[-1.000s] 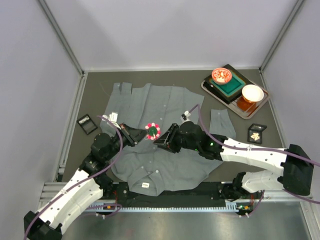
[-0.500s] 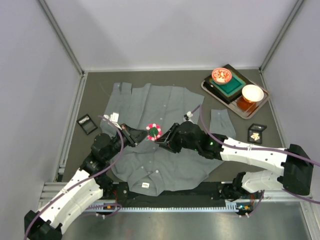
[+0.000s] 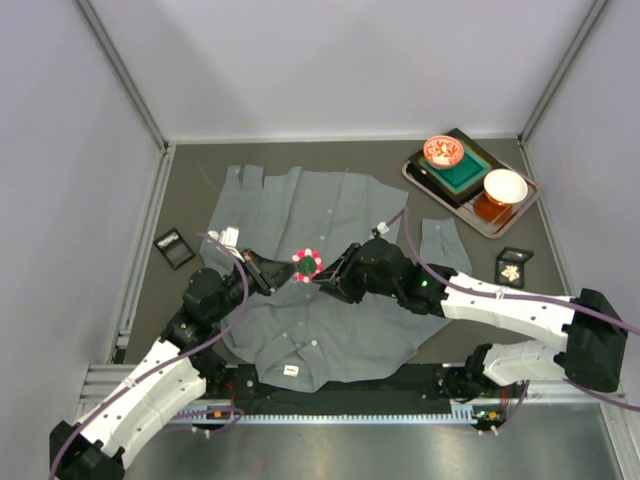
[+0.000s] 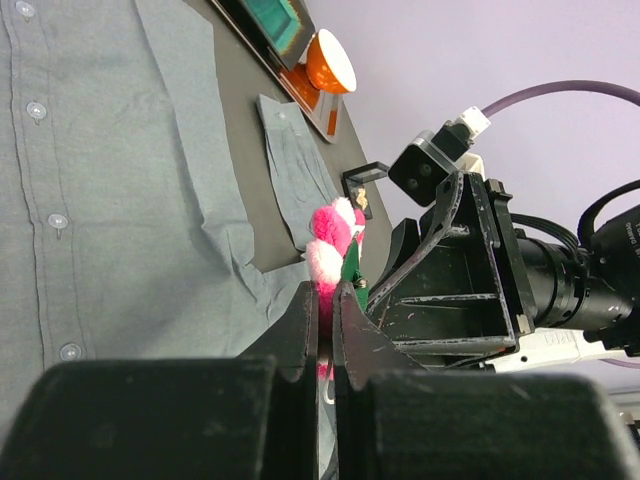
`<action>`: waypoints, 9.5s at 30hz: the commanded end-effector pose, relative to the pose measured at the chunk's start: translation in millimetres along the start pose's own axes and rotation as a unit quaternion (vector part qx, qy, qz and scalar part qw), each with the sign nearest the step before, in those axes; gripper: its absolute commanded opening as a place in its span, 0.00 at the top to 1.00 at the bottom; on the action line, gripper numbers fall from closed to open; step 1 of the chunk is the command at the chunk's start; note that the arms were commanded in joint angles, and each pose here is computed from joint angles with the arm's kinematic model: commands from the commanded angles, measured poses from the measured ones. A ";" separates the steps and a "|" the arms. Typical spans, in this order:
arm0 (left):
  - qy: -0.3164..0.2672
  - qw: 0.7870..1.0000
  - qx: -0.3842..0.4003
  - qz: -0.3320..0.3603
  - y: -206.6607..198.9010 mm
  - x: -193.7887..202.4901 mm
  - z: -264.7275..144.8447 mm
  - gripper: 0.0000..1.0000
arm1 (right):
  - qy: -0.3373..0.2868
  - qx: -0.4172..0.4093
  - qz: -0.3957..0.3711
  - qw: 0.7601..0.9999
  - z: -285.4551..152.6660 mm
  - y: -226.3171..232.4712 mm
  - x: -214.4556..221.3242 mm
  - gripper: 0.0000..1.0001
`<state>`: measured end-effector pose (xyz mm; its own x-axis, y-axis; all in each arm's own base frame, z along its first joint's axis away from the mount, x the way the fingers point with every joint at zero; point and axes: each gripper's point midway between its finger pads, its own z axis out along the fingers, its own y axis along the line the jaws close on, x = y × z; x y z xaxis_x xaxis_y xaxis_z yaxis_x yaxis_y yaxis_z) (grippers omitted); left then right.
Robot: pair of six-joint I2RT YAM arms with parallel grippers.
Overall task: Remove the brooch from the garment
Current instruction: Close the brooch.
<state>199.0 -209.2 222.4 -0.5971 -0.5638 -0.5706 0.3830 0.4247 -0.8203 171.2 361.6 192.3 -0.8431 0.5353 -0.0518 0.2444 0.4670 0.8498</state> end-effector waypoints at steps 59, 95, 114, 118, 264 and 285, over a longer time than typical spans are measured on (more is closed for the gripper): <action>0.015 0.998 0.026 0.055 4.6 13.5 -5.9 1.00 | 0.040 -0.028 0.072 0.996 18.4 36.7 4.6 0.64; -0.053 0.993 0.058 0.089 -11.2 -10.7 -11.5 1.00 | 0.064 -0.030 0.140 0.988 28.6 23.2 11.9 0.63; 0.024 0.992 0.051 0.111 3.1 19.4 -10.8 1.00 | 0.079 -0.046 0.149 0.985 20.4 37.1 0.3 0.62; 0.014 0.998 0.014 0.056 3.7 10.0 -9.2 1.00 | 0.090 -0.034 0.145 0.985 19.7 22.1 7.3 0.60; 0.142 0.974 0.132 -0.119 -54.9 38.3 -10.4 1.00 | 0.115 -0.379 -0.348 0.850 -73.1 39.7 16.7 0.57; 0.153 0.970 0.150 -0.114 -62.6 39.4 -14.7 1.00 | 0.141 -0.380 -0.328 0.853 -59.0 38.5 18.0 0.69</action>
<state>144.3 -247.6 238.3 -0.8721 -0.3619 -0.3295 0.3144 0.1015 -0.9438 136.4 344.2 237.1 -0.8179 0.0782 -0.5700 -0.5704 0.0203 0.8211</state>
